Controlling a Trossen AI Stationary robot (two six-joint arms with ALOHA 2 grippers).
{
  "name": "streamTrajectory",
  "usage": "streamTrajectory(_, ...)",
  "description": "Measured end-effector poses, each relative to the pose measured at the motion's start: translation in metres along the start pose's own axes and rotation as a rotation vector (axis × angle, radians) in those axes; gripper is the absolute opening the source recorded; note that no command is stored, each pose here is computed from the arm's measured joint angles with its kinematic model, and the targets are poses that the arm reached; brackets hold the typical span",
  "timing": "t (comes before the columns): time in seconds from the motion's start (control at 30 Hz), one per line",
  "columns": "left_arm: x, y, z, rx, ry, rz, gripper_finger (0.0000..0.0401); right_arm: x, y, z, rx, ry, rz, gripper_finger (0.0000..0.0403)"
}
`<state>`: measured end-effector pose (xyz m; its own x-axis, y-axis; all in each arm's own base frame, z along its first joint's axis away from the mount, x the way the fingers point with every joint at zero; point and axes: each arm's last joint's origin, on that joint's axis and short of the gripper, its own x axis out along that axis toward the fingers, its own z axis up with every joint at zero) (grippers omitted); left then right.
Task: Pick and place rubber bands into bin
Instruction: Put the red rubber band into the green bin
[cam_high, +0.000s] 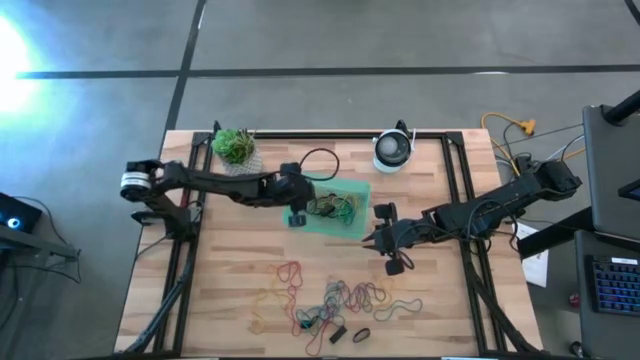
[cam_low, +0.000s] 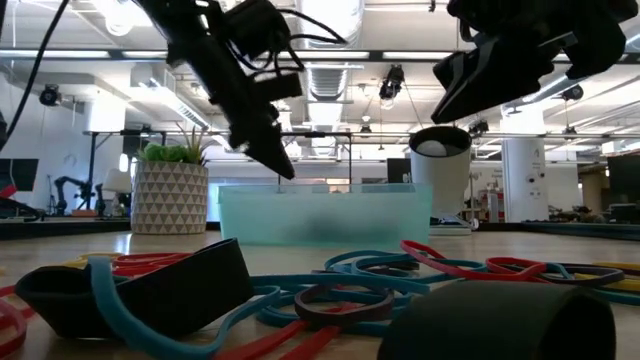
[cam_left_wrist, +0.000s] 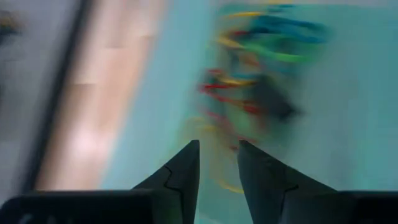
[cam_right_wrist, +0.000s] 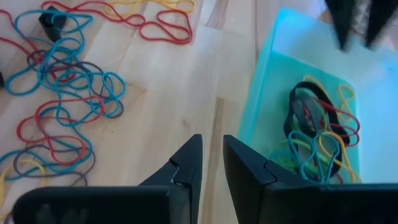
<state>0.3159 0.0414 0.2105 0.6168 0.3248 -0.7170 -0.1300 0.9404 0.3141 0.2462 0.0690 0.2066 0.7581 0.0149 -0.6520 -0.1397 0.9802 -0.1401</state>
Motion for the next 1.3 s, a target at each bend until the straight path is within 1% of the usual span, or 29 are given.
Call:
streamTrajectory(0.1,-0.014,-0.012,-0.001,0.011,0.003,-0.160,0.0094,0.001,0.000,-0.003,-0.002,0.012,0.000,0.0059)
streamTrajectory(0.17,-0.025,-0.021,0.001,-0.001,-0.011,-0.223,0.0094,0.001,0.000,-0.005,-0.004,0.017,0.000,0.0060)
streamTrajectory(0.2,-0.029,-0.026,0.001,-0.004,-0.018,-0.242,0.0094,0.001,0.000,-0.006,-0.004,0.020,-0.001,0.0060)
streamTrajectory(0.3,-0.043,-0.043,0.001,0.038,-0.040,-0.289,0.0094,0.002,0.000,-0.009,-0.002,0.029,-0.001,0.0061)
streamTrajectory(0.37,-0.052,-0.054,0.003,0.064,-0.066,-0.322,0.0094,0.003,0.001,-0.011,0.023,0.035,-0.001,0.0061)
streamTrajectory(0.53,-0.068,-0.082,0.003,0.060,-0.096,-0.389,0.0094,0.006,0.001,-0.021,0.085,0.033,0.005,0.0061)
streamTrajectory(0.6,-0.072,-0.093,0.001,0.065,-0.102,-0.410,0.0094,0.009,0.003,-0.023,0.099,0.003,0.048,0.0061)
streamTrajectory(0.67,-0.073,-0.103,-0.001,0.066,-0.127,-0.426,0.0094,0.014,0.007,-0.023,0.095,-0.046,0.124,0.0061)
streamTrajectory(0.8,-0.071,-0.118,-0.006,0.077,-0.192,-0.434,0.0094,0.029,0.016,-0.020,0.062,-0.168,0.329,0.0061)
streamTrajectory(0.83,-0.070,-0.120,-0.008,0.077,-0.205,-0.438,0.0094,0.033,0.018,-0.021,0.058,-0.179,0.375,0.0061)
streamTrajectory(0.9,-0.068,-0.122,-0.014,0.077,-0.197,-0.443,0.0094,0.044,0.022,-0.024,0.053,-0.174,0.427,0.0061)
streamTrajectory(1.1,-0.064,-0.123,-0.024,0.056,-0.168,-0.428,0.0094,0.078,0.032,-0.029,0.049,-0.092,0.452,0.0059)
streamTrajectory(1.3,-0.066,-0.121,-0.024,0.047,-0.174,-0.423,0.0094,0.106,0.038,-0.029,0.066,-0.034,0.452,0.0060)
